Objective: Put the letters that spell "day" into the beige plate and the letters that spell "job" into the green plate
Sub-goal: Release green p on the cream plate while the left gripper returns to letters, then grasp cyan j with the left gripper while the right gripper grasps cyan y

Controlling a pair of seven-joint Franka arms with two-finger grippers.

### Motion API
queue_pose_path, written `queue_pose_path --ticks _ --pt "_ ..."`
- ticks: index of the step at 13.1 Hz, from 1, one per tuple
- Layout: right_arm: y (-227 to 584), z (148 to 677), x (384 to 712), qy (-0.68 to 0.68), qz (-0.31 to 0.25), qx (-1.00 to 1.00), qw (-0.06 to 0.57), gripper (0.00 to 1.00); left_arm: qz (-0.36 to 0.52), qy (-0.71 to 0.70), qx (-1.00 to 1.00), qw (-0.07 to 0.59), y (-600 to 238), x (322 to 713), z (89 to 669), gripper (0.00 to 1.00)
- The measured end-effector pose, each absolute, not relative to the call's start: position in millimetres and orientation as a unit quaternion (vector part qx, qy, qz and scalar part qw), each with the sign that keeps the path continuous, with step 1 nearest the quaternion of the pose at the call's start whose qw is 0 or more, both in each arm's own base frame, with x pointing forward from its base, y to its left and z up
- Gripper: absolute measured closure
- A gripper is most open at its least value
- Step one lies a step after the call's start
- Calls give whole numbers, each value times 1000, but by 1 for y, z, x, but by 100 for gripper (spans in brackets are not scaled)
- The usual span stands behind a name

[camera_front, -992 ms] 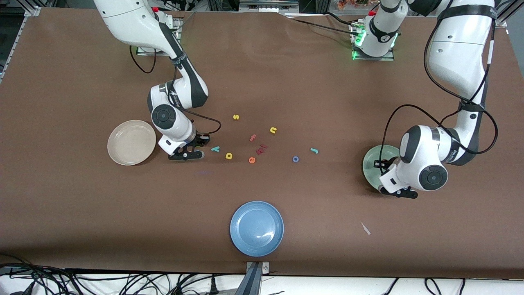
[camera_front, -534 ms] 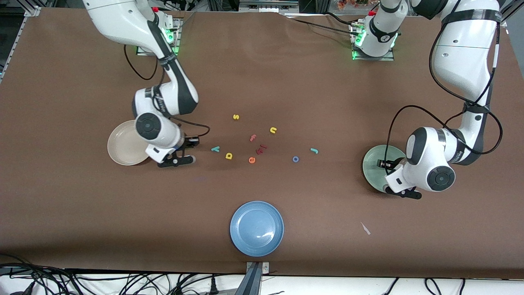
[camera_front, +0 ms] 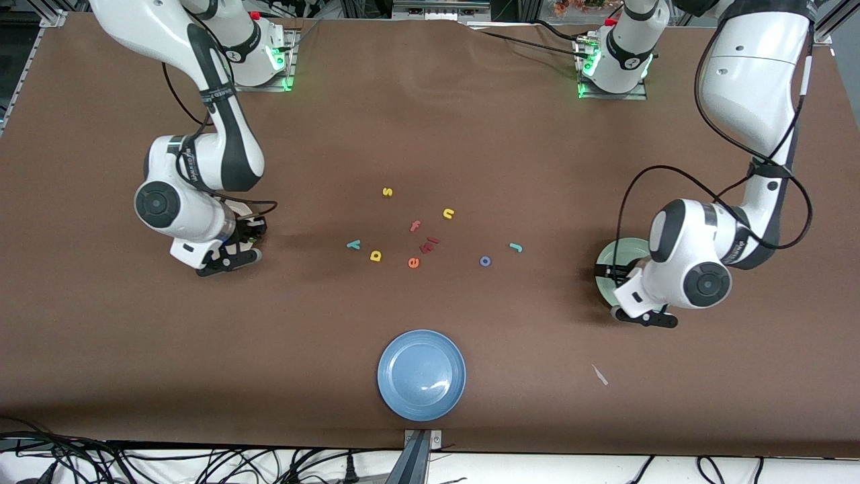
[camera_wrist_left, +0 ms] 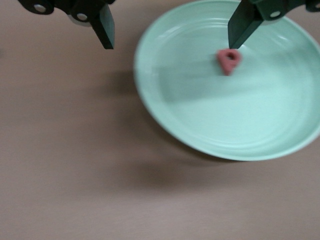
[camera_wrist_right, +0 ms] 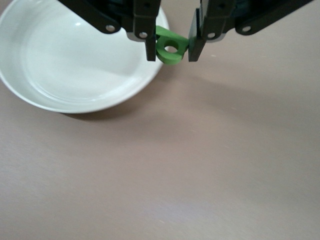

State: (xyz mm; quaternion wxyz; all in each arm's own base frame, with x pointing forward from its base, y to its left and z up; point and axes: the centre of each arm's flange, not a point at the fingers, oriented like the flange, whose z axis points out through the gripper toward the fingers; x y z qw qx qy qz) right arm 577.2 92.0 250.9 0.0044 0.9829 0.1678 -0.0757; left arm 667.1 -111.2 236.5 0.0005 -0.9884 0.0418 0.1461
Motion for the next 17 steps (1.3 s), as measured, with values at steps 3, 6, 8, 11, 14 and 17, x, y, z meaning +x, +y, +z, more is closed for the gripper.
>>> queue_pose_path --ticks 3,6,8,11,14,17 --pt "61 239 563 193 -59 979 9 70 148 -17 -989 -10 -172 655 244 0" --pt "42 234 559 198 -62 978 13 65 150 -51 -987 -8 -236 636 248 0" --pt "43 234 559 196 -62 979 12 44 126 -91 -988 -8 -280 625 246 0" --pt "75 246 566 169 -62 984 7 13 115 -184 -976 0 -326 605 230 0" --pt "135 257 569 117 -53 992 -8 0 123 -245 -962 16 -323 600 215 0" --pt "180 249 563 63 -47 996 -39 0 132 -276 -952 23 -283 616 211 0"
